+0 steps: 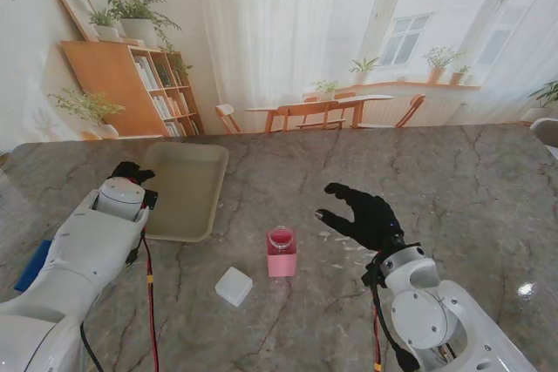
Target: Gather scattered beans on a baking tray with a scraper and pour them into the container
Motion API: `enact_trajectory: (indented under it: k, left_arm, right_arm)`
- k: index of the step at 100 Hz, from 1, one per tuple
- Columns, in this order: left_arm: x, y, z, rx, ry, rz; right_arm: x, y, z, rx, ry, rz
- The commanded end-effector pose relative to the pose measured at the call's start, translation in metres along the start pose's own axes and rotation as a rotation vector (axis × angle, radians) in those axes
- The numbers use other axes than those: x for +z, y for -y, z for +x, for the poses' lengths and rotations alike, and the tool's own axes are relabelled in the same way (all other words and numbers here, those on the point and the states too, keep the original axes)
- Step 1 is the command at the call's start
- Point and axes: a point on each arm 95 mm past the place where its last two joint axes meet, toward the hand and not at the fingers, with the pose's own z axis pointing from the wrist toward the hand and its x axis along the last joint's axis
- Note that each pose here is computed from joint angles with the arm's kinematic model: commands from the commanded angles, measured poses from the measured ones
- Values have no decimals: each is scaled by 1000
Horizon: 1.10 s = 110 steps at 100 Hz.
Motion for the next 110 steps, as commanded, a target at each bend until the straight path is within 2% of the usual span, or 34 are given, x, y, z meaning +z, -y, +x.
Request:
enact_trajectory:
  k: [1, 12, 59, 80, 110]
  left_arm:
    - [-2, -17, -10, 0, 21, -40]
    - [-3, -20, -7, 4, 9, -67]
    - [-5, -12, -7, 130, -39, -118]
    - [-4, -10, -5, 226, -80, -121]
    - [-6, 1, 4, 415, -183, -130]
  right_arm:
    - [-2, 4, -2, 1, 6, 25]
    - [-3, 5, -2, 1, 8, 29]
    - [-5, 9, -5, 9, 26, 43]
    - [-6, 10, -6, 8, 29, 47]
    - [-6, 11, -6, 6, 29, 53]
